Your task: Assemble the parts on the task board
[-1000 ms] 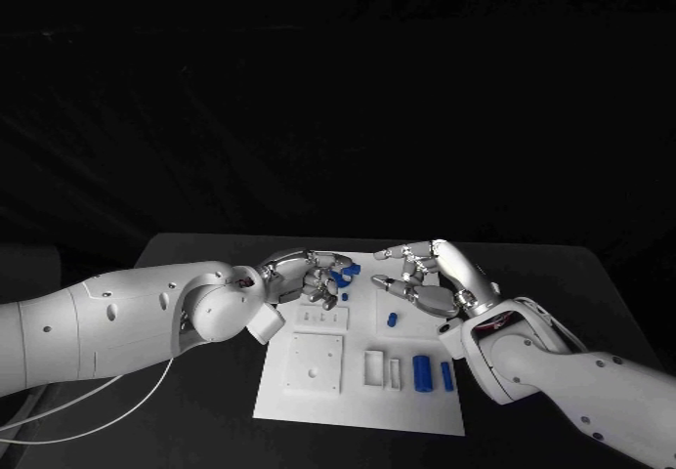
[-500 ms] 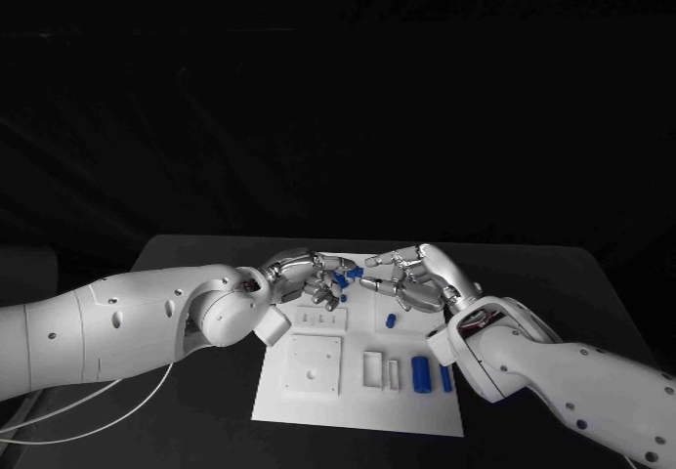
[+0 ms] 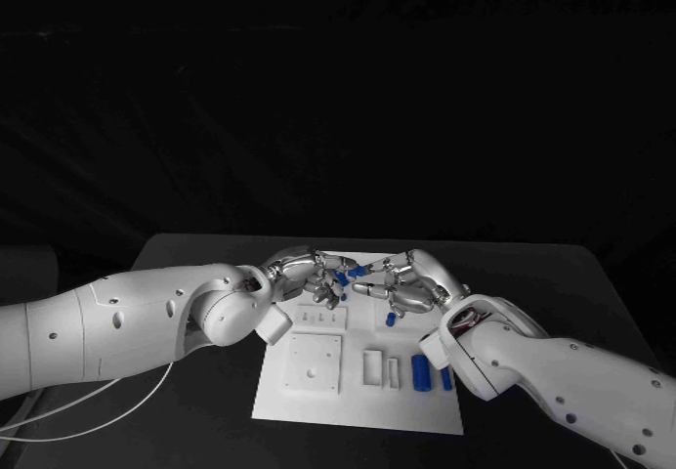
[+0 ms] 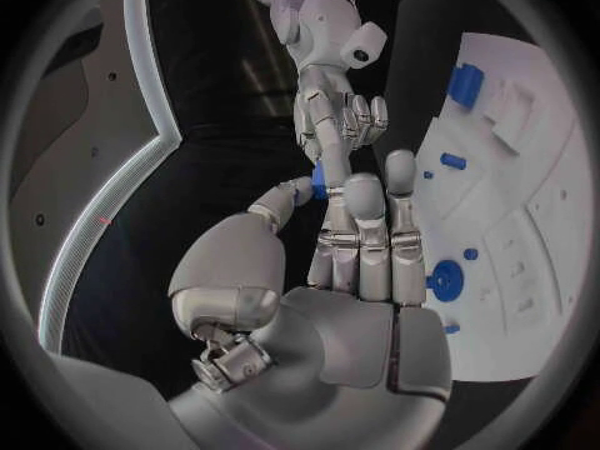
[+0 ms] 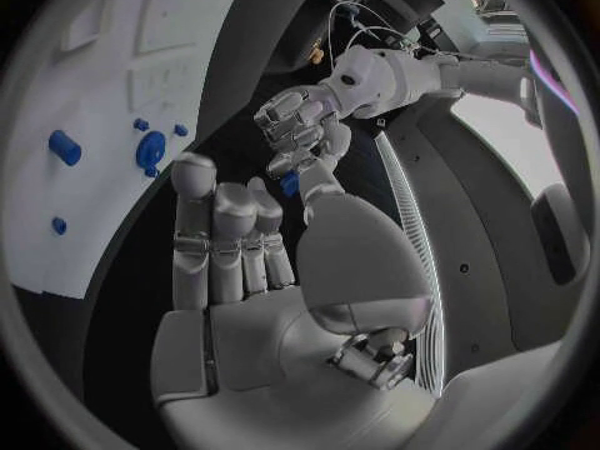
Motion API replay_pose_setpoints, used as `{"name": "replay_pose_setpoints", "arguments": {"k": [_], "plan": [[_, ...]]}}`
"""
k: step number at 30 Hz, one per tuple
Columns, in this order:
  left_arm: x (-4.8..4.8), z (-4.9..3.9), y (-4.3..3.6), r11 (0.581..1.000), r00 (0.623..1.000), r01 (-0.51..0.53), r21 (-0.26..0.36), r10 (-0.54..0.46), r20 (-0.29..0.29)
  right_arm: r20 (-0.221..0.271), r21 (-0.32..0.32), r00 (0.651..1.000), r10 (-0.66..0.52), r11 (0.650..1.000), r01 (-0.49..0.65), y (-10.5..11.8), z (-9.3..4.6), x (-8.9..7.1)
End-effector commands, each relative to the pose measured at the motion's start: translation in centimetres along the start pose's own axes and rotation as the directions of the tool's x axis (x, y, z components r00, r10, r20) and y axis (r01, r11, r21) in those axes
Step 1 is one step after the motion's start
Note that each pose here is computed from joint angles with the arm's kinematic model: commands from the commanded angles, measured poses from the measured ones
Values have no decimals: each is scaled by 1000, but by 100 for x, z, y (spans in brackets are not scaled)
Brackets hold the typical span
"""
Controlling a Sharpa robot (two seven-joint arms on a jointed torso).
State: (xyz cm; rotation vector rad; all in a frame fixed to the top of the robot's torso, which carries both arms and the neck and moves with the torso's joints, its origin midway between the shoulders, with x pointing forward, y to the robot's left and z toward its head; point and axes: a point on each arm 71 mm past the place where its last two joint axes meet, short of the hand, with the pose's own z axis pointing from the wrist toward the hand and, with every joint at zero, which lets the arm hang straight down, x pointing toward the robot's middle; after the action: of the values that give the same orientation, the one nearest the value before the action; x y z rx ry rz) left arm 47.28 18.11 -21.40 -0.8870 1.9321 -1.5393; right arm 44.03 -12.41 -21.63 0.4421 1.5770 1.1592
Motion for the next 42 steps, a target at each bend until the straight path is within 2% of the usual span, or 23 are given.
{"name": "replay_pose_setpoints", "arguments": {"k": [1,5,16,42], "plan": [[17,10,-19,1000,1000,-14,19,14,-4,14,14,1000,14,1000,-15,1,2,-3],[19,10,-18,1000,1000,-16,18,16,-8,39,7,999,7,1000,-7,4,2,-22],[26,11,-17,1000,1000,-21,17,21,-19,63,-6,998,-5,1000,5,14,3,-41],[0,10,-12,1000,1000,-26,15,26,-13,62,-54,998,-15,998,19,96,6,-1]]}}
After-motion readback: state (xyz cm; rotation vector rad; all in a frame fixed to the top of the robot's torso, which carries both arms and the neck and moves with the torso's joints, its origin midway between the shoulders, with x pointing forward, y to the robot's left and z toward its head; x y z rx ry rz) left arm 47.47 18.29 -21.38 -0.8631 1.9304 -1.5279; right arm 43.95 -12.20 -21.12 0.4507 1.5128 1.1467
